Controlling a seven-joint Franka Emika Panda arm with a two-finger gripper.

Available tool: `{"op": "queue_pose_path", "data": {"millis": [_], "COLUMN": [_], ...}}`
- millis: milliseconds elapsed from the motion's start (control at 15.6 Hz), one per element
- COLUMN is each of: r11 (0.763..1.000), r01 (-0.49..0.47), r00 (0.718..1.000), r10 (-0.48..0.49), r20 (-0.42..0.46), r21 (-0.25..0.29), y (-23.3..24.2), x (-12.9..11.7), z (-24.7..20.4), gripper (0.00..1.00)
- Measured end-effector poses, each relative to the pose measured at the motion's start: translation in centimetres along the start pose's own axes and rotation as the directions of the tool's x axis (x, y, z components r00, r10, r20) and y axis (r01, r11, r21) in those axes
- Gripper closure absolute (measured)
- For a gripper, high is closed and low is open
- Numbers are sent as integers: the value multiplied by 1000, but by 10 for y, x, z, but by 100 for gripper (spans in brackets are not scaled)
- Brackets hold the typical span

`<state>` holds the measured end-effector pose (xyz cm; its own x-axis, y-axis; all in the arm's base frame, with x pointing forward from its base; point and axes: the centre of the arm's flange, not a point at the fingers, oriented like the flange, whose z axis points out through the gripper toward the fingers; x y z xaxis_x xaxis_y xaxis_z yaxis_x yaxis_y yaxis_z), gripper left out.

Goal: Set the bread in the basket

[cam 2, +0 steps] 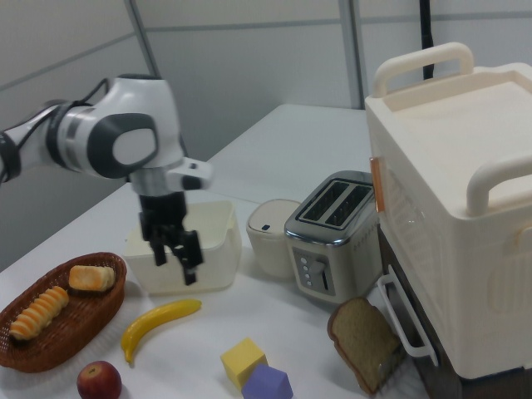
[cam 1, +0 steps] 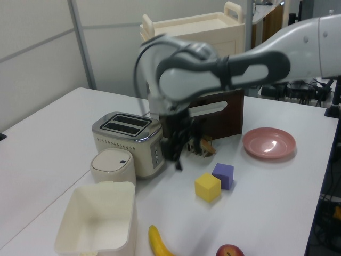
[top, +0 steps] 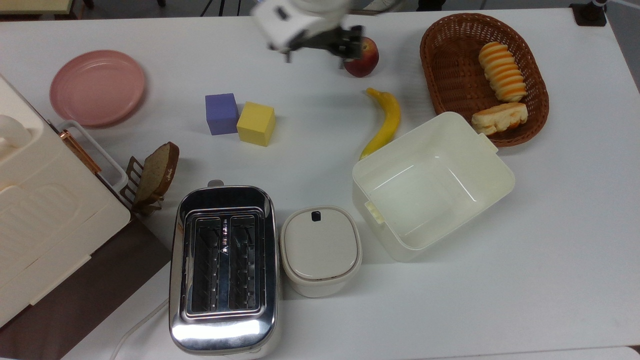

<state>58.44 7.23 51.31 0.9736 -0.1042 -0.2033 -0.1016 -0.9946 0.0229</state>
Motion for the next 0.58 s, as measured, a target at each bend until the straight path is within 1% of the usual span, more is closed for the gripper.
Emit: {"op": "queue_pose_path", "data": {"millis": [128,256,383,575], "r11": [1000,1000,1000,1000], "r01": [17,9,-7,-14], "r00": [1000,999,999,999], "r10": [-17,-8,7,15], "r20": [-18,-31,-36,-38], "r21": [18,22,20,17], "y": [52,92,111,116], "x": [4,4,4,3], "z": [-11,-17,-20,-21], "gripper": [0,0,0,0]}}
